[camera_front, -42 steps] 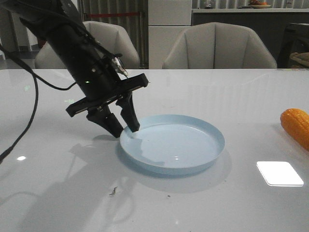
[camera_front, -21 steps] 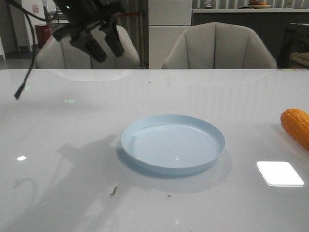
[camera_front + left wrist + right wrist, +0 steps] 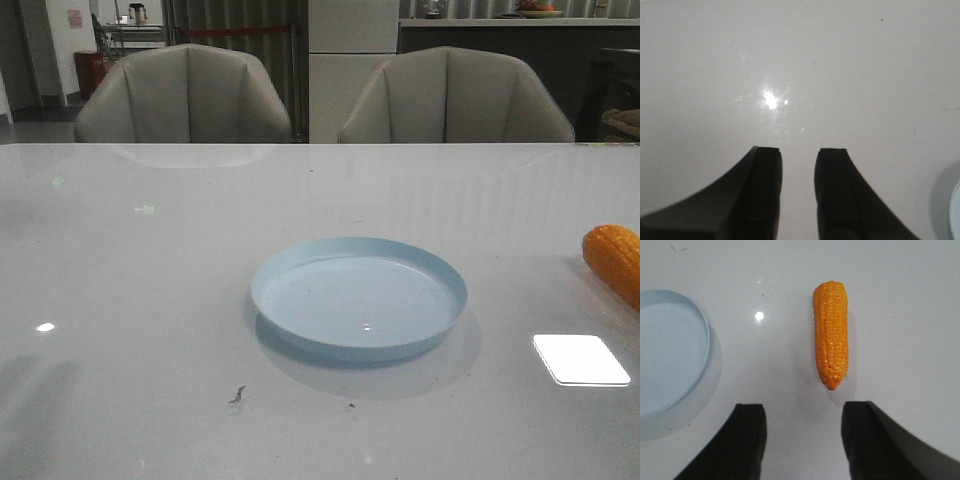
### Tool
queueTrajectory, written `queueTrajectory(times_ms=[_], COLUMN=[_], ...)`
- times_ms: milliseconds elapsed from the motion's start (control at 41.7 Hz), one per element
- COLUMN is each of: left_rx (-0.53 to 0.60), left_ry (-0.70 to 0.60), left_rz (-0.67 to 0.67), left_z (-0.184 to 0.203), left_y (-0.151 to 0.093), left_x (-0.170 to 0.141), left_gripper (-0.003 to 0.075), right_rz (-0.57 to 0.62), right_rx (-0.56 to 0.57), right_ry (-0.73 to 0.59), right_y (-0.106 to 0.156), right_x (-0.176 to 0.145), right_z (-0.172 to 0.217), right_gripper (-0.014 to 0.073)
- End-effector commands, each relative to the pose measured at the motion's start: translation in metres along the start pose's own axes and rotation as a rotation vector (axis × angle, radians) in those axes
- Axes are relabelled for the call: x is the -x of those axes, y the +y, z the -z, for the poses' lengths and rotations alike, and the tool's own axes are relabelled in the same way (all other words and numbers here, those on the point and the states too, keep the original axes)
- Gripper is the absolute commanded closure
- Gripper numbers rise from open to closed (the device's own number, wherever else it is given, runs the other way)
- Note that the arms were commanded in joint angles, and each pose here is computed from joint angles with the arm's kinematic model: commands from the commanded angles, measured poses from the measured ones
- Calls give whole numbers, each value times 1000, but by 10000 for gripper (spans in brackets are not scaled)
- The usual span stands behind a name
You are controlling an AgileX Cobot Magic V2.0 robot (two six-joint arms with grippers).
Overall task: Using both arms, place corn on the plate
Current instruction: 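Release the plate and lift the left gripper away, then lower the right gripper over the orange corn cob and grasp it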
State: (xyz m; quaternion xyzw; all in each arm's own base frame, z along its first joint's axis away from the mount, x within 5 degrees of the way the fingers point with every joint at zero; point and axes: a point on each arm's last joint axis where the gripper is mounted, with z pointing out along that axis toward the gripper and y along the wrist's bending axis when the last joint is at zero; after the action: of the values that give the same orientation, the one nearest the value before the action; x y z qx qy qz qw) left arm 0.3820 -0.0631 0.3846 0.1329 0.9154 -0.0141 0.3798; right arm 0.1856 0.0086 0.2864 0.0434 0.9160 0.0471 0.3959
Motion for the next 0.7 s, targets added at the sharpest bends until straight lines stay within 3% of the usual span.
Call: queueTrajectory(times_ms=[0,144,288,528,671], left_rx=[44,76,94,83,77], left_ry=[-165,-218,-270,-202,-161], left_rz=[24,49,55,57,58], left_z=[32,39,53,63,63], left_y=[6,6,2,-3,-4], left_x=[-21,-87,-129,-156,-160], left_gripper=[516,538,544,544,544], right_rz=[3,3,3,16,50], right_rx=[9,9,8,3,-26], right_ry=[-96,-96,-89,-128,-43], right_y=[1,1,1,2,2], right_x=[15,15,14,27,43], right_z=[7,7,7,-2,-28], right_gripper=[140,140,140,135,135])
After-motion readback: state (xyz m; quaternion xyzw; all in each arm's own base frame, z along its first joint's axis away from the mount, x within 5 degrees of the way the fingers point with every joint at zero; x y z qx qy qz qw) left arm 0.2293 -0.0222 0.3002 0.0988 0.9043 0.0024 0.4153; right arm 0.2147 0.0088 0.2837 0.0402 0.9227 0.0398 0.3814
